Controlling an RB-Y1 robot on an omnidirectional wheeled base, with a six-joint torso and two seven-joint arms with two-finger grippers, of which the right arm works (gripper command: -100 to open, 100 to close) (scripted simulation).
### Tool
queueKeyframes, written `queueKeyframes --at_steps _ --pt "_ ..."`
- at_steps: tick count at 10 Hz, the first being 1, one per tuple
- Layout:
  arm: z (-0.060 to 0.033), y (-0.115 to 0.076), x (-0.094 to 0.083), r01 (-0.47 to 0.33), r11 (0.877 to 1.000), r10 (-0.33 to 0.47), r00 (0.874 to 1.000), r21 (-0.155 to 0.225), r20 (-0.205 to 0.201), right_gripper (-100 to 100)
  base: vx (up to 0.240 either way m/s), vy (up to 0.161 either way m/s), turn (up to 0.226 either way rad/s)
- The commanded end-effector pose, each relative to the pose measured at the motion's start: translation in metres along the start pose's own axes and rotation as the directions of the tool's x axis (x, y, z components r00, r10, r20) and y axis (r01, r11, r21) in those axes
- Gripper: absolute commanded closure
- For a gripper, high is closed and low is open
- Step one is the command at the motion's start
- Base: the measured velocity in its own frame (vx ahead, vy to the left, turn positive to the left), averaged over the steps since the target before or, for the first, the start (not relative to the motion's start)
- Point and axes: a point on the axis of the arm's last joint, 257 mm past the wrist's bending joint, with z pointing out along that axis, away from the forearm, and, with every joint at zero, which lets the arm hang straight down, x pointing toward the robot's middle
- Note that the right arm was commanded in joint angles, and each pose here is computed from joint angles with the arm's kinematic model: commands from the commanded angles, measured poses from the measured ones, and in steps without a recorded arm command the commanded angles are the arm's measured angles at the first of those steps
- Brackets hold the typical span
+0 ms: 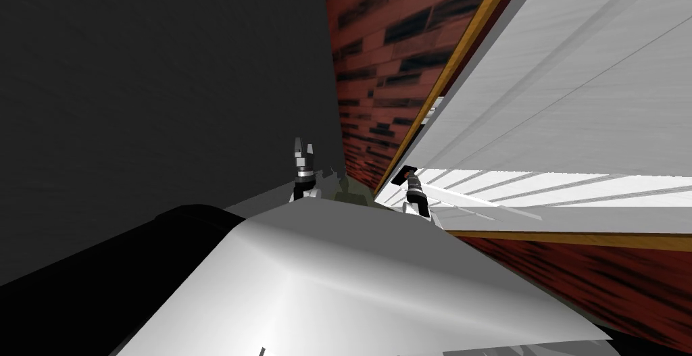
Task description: Pull the door open
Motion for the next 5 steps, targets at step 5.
queueKeyframes --at_steps 5 --pt "0.0062 0.0038 0.006 -0.244 0.97 0.244 0.97 -0.005 0.01 100 -0.063 -0.02 0.083"
